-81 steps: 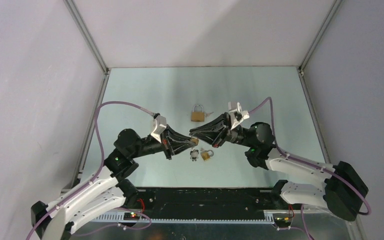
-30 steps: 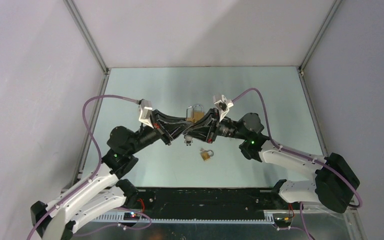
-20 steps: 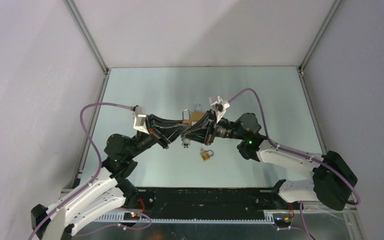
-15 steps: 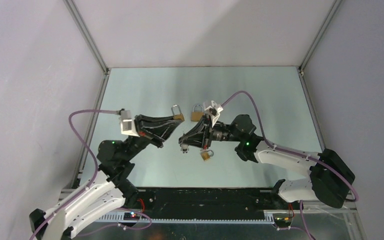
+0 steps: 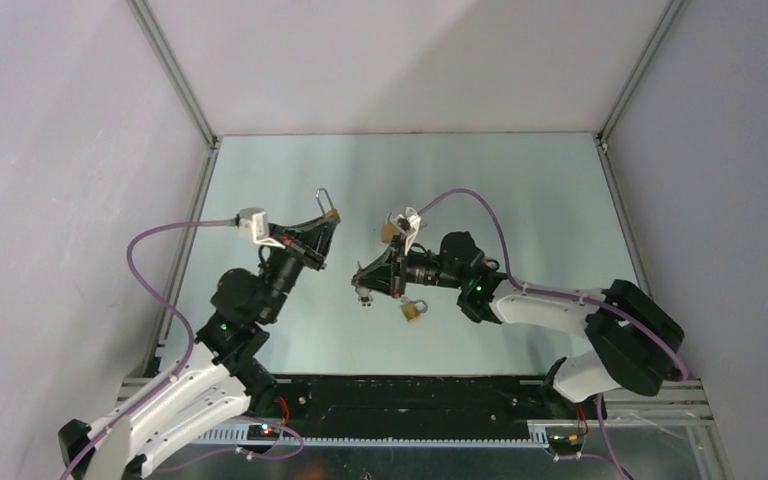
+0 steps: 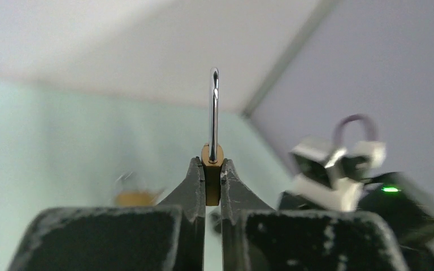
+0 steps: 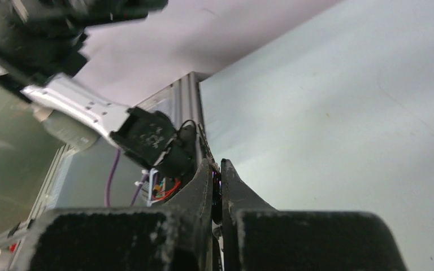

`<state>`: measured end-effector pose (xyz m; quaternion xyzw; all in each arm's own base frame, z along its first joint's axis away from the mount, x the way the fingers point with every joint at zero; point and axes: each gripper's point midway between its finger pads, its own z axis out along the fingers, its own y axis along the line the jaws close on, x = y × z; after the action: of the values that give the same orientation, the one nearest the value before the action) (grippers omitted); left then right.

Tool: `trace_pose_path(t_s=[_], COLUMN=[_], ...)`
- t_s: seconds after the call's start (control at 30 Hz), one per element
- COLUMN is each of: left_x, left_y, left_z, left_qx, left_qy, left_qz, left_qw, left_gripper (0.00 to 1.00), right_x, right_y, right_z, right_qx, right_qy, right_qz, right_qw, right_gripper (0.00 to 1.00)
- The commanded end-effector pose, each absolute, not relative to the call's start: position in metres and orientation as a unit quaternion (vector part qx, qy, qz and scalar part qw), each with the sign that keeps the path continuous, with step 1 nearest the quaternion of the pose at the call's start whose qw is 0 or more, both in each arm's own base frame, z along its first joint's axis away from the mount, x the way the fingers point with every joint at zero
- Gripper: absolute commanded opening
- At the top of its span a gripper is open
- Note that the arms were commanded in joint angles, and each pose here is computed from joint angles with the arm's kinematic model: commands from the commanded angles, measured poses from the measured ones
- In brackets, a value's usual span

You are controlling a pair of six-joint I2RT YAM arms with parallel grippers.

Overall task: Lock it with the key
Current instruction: Lock the lock, then place the lock at the center of the board.

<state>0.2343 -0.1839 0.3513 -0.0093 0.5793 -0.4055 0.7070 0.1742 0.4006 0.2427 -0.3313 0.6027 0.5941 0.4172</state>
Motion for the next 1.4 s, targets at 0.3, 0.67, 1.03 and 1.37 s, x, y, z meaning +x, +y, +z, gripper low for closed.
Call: trace_pose_path(t_s=[0.3, 0.67, 1.03, 1.37], left_x=[0.230, 0.212, 0.227, 0.232], left_y=[-0.163, -0.182, -0.169, -0.165], left_z=[0.142, 0.088, 0.052, 0.052], left_qx=[-0.068, -0.054, -0.111, -0.124], left_qy=[0.823, 0.856, 0.873, 0.872], left_qz=[-0.278, -0.311, -0.279, -0.276], left_qw=[0.491, 0.410, 0.385, 0.385], left_gripper=[0.00, 0.08, 0.18, 0.68], right_x=[0.242, 0.249, 0.244, 0.244], right_y=[0.422, 0.445, 0.438, 0.437], right_z=[0.147, 0.083, 0.023, 0.017], right_qx=[-0.081, -0.006, 0.045, 0.048], right_qy=[0.745, 0.807, 0.876, 0.891], right_qz=[0.541, 0.502, 0.415, 0.402], right_qw=[0.382, 0.311, 0.241, 0.205], right_gripper=[0.00, 0.00, 0.01, 0.37])
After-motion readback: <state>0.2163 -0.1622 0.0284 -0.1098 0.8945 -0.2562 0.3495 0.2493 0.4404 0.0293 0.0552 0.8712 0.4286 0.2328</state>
